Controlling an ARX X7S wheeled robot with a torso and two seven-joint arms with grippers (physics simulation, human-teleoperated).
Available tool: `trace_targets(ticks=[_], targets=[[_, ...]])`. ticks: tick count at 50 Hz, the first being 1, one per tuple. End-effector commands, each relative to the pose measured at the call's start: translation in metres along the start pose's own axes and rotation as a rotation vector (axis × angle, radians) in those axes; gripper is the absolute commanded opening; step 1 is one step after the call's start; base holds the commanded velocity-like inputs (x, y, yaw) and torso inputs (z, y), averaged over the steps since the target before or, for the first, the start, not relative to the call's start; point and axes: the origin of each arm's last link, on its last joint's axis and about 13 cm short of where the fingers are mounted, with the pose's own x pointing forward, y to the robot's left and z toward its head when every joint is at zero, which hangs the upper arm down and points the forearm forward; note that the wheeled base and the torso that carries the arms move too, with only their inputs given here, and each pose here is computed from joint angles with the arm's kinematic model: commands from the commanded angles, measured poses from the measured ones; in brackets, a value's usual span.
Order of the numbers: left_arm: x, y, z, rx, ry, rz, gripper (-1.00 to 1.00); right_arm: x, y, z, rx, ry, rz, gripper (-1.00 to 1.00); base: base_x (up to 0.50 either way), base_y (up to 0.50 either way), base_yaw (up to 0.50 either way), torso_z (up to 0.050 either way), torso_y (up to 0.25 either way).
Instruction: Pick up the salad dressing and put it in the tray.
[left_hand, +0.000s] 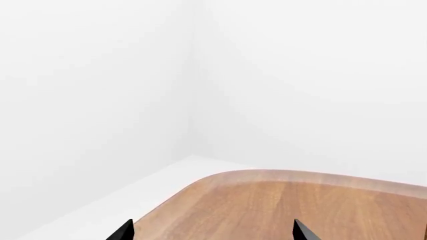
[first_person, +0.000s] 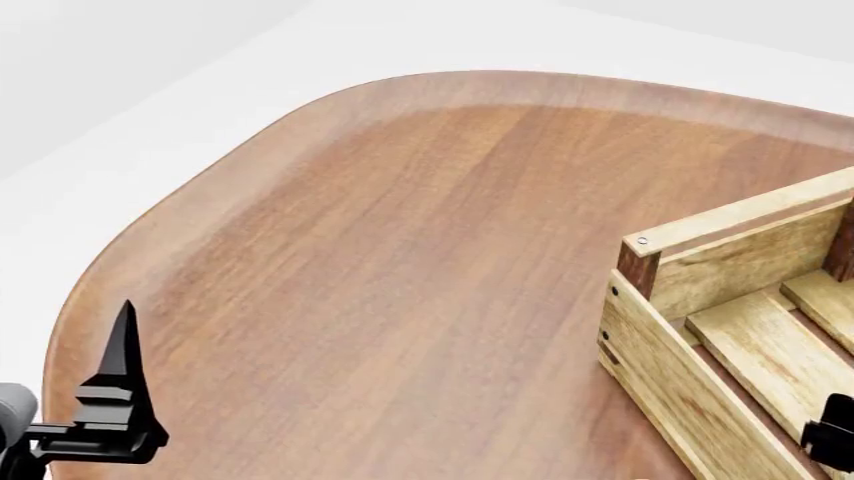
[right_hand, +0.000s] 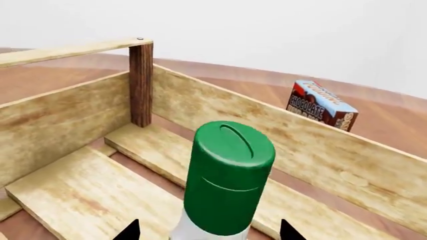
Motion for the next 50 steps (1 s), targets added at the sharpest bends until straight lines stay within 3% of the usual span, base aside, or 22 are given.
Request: trace_targets(ticks=[1, 20, 28, 39, 45, 50], targets=[[0.0, 0.0, 0.001, -0.002, -0.004, 0.001, 1.0, 0.001, 0.0, 0.01, -0.005, -0.037, 0.027, 1.0, 0.0, 0.0, 0.0, 0.0, 0.0], [-0.001, 0.001, 0.003, -0.002, -0.014, 0.003, 1.0, -0.041, -0.007, 0.071, 0.013, -0.245, 0.069, 1.0, 0.0, 0.0, 0.0, 0.0, 0.0], [-0.001, 0.003, 0.009, -0.028, -0.059, 0.027, 1.0, -0.068, -0.012, 0.101, 0.016, -0.395, 0.062, 1.0, 0.0, 0.0, 0.0, 0.0, 0.0], [-0.009, 0.01, 0.033, -0.116, -0.308, 0.073, 1.0, -0.128, -0.018, 0.131, 0.033, -0.675, 0.055, 1.0, 0.0, 0.0, 0.0, 0.0, 0.0], [-0.015, 0.012, 0.045, -0.137, -0.417, 0.097, 1.0, -0.16, -0.014, 0.136, 0.058, -0.829, 0.045, 1.0, 0.0, 0.0, 0.0, 0.0, 0.0], [-0.019, 0.015, 0.053, -0.154, -0.487, 0.124, 1.0, -0.178, -0.012, 0.133, 0.105, -0.888, 0.058, 1.0, 0.0, 0.0, 0.0, 0.0, 0.0]])
